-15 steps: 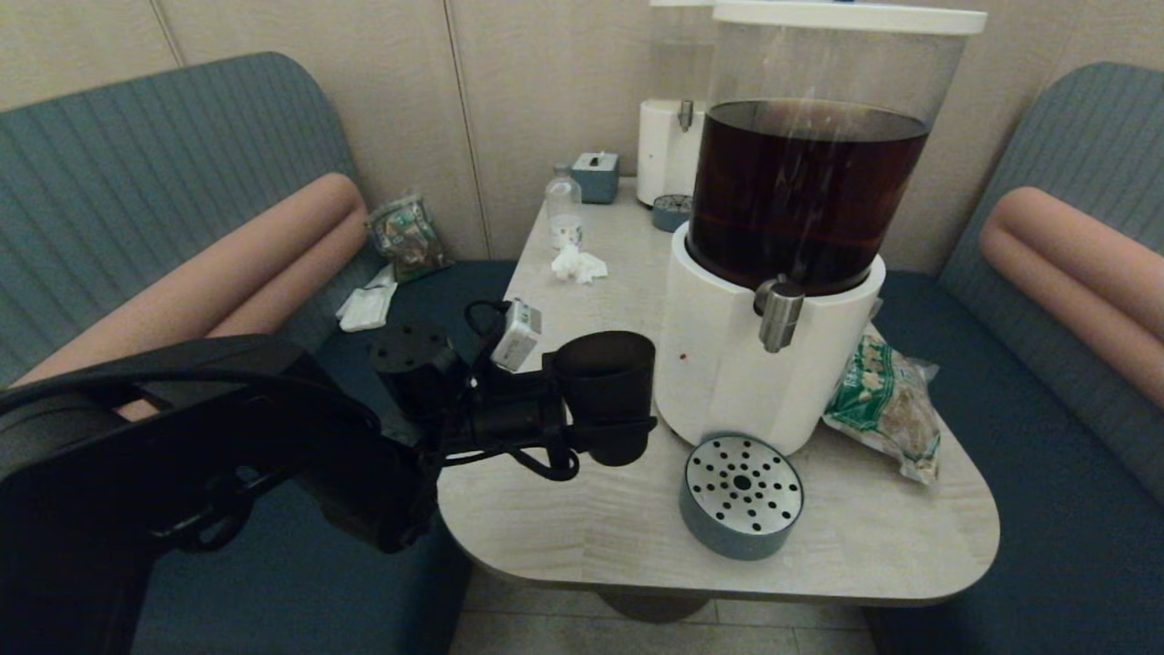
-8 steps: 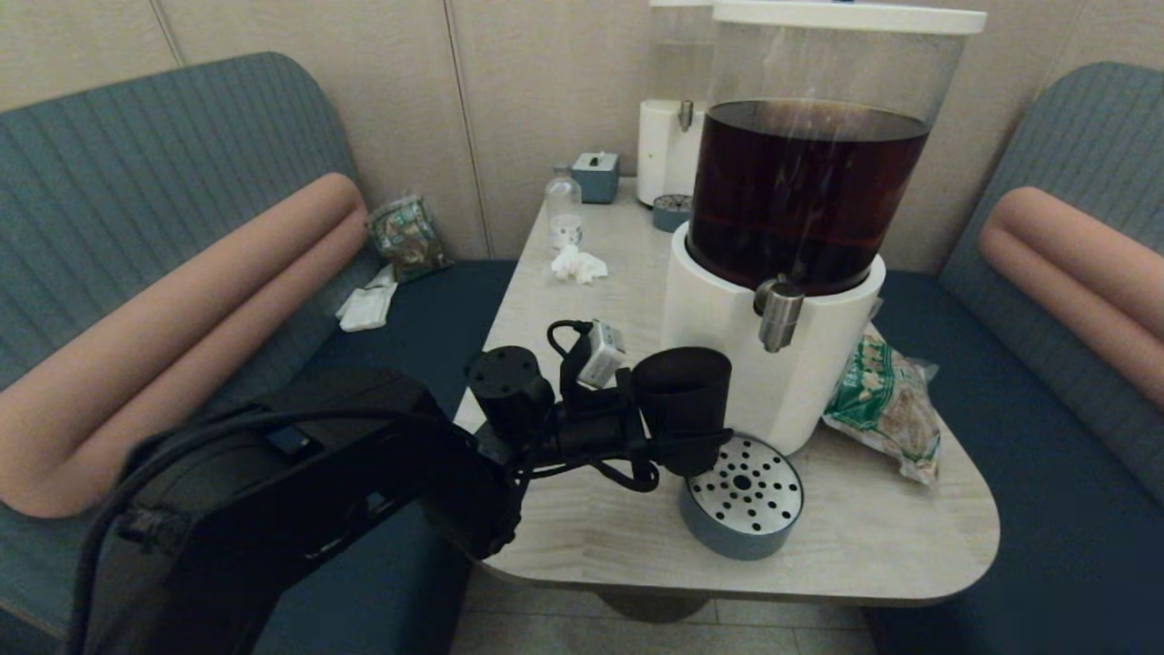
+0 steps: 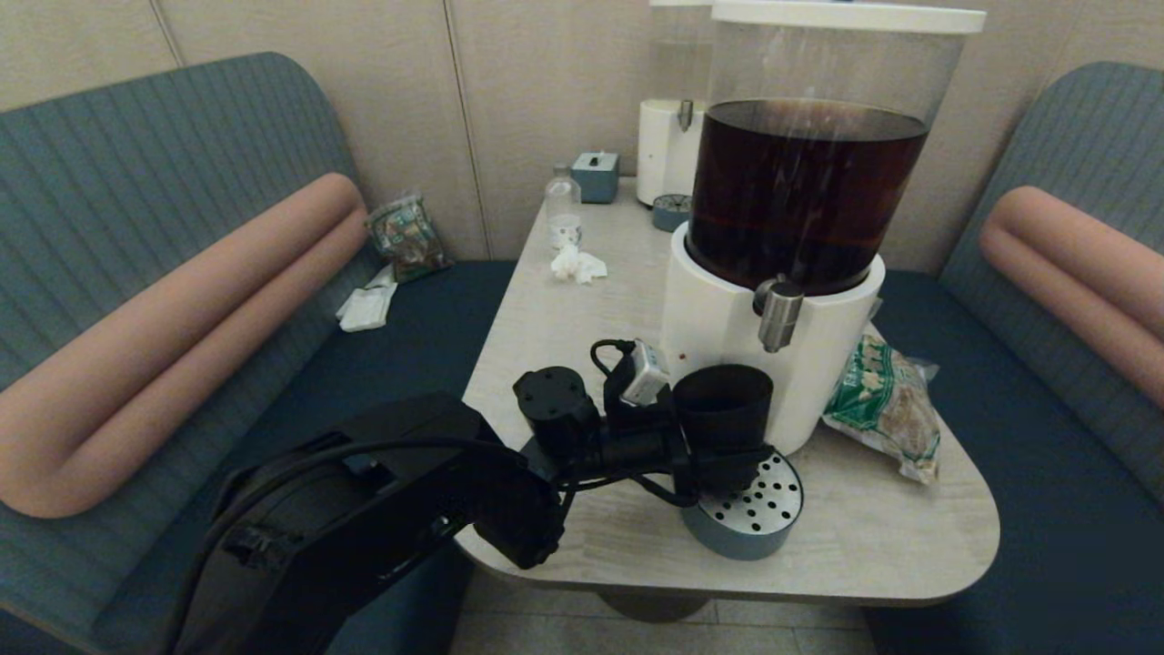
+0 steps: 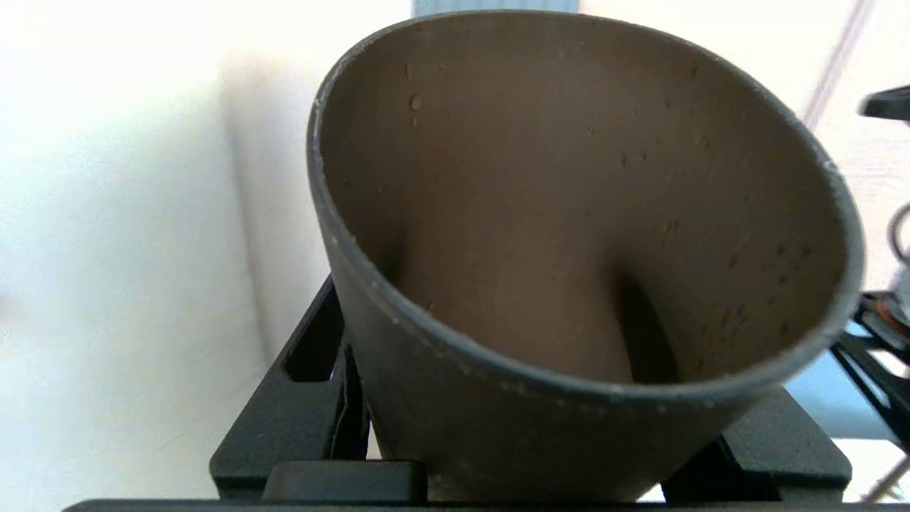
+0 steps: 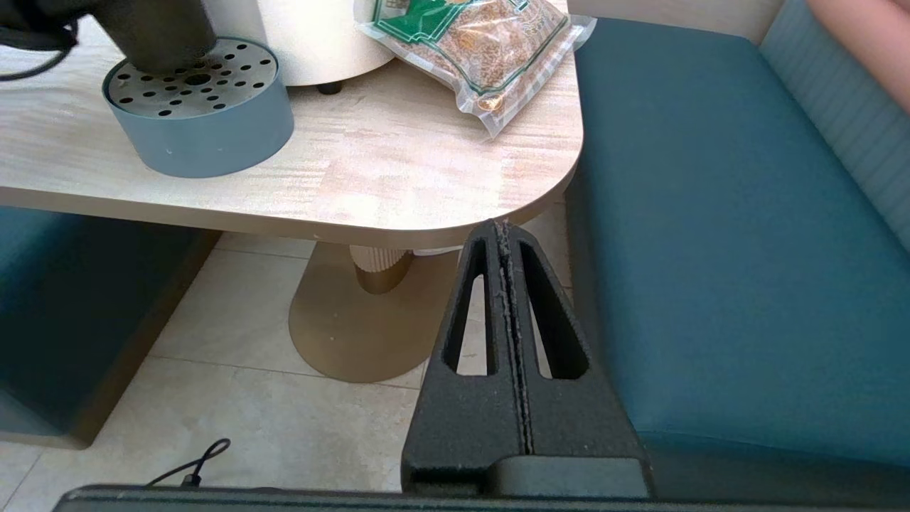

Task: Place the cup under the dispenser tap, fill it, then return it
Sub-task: Place it under the water dispenser

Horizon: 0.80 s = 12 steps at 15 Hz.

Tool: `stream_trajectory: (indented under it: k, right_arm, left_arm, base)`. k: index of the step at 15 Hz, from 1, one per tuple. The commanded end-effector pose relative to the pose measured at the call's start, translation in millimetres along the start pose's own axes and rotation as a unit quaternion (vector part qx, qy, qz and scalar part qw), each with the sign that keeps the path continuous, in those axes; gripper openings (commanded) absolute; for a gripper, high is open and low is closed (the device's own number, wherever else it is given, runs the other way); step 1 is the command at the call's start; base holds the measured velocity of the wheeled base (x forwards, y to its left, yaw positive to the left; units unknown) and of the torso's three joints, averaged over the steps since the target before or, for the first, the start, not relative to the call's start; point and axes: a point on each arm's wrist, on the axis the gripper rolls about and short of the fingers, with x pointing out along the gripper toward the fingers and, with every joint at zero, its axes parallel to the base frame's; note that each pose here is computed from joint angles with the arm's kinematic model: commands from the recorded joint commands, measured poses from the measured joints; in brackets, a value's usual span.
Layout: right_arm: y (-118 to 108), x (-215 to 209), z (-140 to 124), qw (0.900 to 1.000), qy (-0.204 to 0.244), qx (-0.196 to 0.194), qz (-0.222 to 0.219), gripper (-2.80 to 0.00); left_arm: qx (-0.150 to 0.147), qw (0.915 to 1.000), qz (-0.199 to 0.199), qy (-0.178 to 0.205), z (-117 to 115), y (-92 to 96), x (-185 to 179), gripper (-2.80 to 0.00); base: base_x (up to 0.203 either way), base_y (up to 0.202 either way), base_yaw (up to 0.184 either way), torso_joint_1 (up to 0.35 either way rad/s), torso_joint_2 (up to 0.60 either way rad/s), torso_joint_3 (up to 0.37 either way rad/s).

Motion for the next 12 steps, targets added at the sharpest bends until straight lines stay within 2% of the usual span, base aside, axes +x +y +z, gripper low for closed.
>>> stream_trajectory:
  k: [1,4,9,10,12]
  right_arm:
    - [0.0,0.1,0.0,1.0,0.001,0.0,0.0,-2.8]
    - [0.0,0.1,0.0,1.0,0.001,0.0,0.0,-2.8]
    - [0.0,0.1,0.0,1.0,0.001,0.0,0.0,-2.8]
    - [0.0,0.1,0.0,1.0,0.001,0.0,0.0,-2.8]
    - [0.0,0.1,0.0,1.0,0.001,0.0,0.0,-2.8]
  left_arm:
    - [-0.003,1.0,-0.004,-0.001,-11.8,0.8,3.9,-2.8]
    - [0.007,0.9999,-0.005,-0.011,-15.1,6.9,9.0,-2.8]
    - [0.004,0.9999,-0.005,-0.008,-19.8,6.9,8.3,-2.8]
    - [0.003,1.0,-0.005,-0.007,-20.7,6.9,8.1,0.0]
    - [0.004,0.9999,-0.006,-0.008,-20.1,6.6,8.9,0.0]
  base:
    - [0.0,0.0,0.0,0.0,0.0,0.0]
    - [0.0,0.0,0.0,0.0,0.0,0.0]
    - [0.0,0.0,0.0,0.0,0.0,0.0]
    - [0.0,0.0,0.0,0.0,0.0,0.0]
    - [0.0,0.0,0.0,0.0,0.0,0.0]
